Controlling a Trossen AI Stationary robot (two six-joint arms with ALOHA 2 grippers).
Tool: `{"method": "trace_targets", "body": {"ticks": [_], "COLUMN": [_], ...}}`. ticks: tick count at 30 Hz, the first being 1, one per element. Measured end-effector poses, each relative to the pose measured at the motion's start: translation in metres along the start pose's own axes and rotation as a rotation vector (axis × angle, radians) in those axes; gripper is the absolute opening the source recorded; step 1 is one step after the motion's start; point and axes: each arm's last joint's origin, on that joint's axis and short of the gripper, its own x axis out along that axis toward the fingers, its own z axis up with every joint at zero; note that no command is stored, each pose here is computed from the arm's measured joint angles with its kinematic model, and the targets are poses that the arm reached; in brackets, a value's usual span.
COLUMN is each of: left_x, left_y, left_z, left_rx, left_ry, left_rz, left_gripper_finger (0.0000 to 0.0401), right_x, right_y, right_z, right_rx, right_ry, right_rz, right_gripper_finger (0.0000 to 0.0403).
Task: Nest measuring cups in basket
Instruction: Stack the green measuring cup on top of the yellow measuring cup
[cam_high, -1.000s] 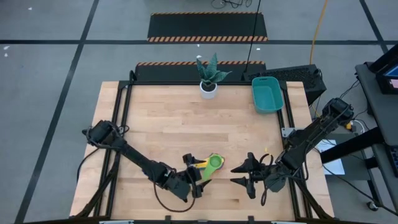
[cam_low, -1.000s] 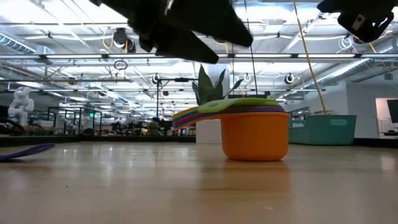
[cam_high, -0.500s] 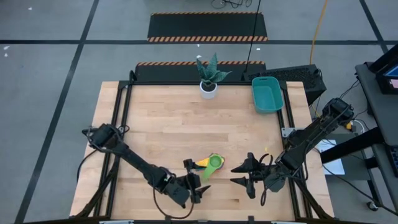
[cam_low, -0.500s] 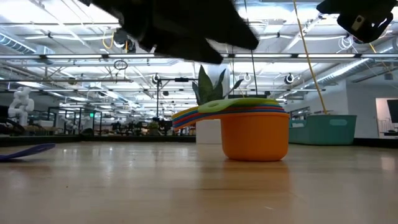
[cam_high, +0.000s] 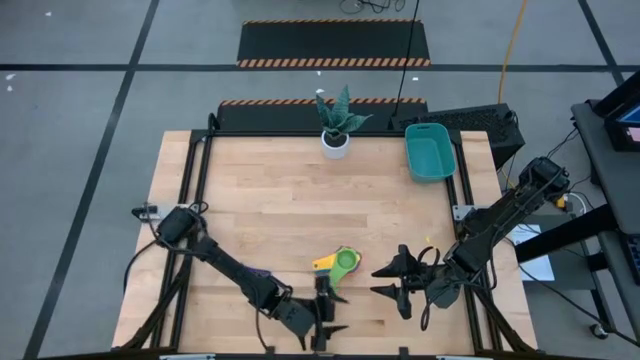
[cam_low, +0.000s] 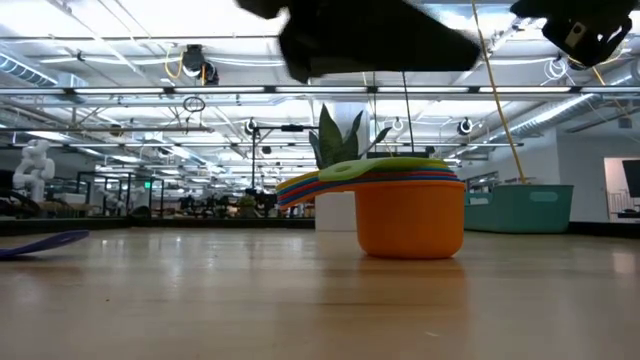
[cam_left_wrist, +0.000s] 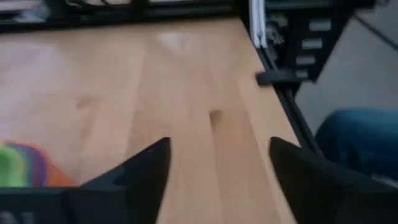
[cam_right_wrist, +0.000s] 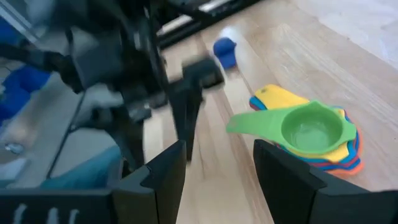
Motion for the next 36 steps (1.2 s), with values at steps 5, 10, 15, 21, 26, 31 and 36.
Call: {"method": "trace_targets", "body": {"ticks": [5, 10, 15, 21, 26, 31, 36], "left_x": [0.017, 0.02, 0.021, 0.018, 0.017, 0.017, 0.017], "left_y": [-0.008, -0.002, 0.003, 0.006, 0.01, 0.015, 0.022], "left_z": [-0.004, -0.002, -0.009, -0.016, -0.018, -0.02, -0.022], "left_rx": [0.02, -0.059, -0.084, -0.049, -0.024, -0.036, -0.033], "left_ry": [0.113, 0.225, 0.305, 0.377, 0.393, 0.416, 0.454], "left_rz": [0.01, 0.049, 0.051, 0.086, 0.146, 0.17, 0.202], "left_gripper_finger": [0.0172, 0.0093, 0.004, 0.0005, 0.0013, 0.0016, 0.0012], "right_x": [-0.008, -0.01, -0.01, -0.011, -0.011, -0.011, -0.011], "right_y": [0.001, 0.002, 0.002, 0.002, 0.002, 0.002, 0.002], "right_z": [0.007, 0.007, 0.007, 0.007, 0.007, 0.007, 0.007], "right_rx": [-0.008, -0.018, -0.021, -0.022, -0.021, -0.022, -0.022], "right_ry": [-0.056, -0.057, -0.058, -0.057, -0.057, -0.057, -0.057], "right_rz": [-0.009, 0.002, 0.002, 0.003, 0.003, 0.003, 0.003], "right_gripper_finger": [0.0183, 0.0183, 0.0183, 0.0183, 0.0183, 0.0183, 0.0183]}}
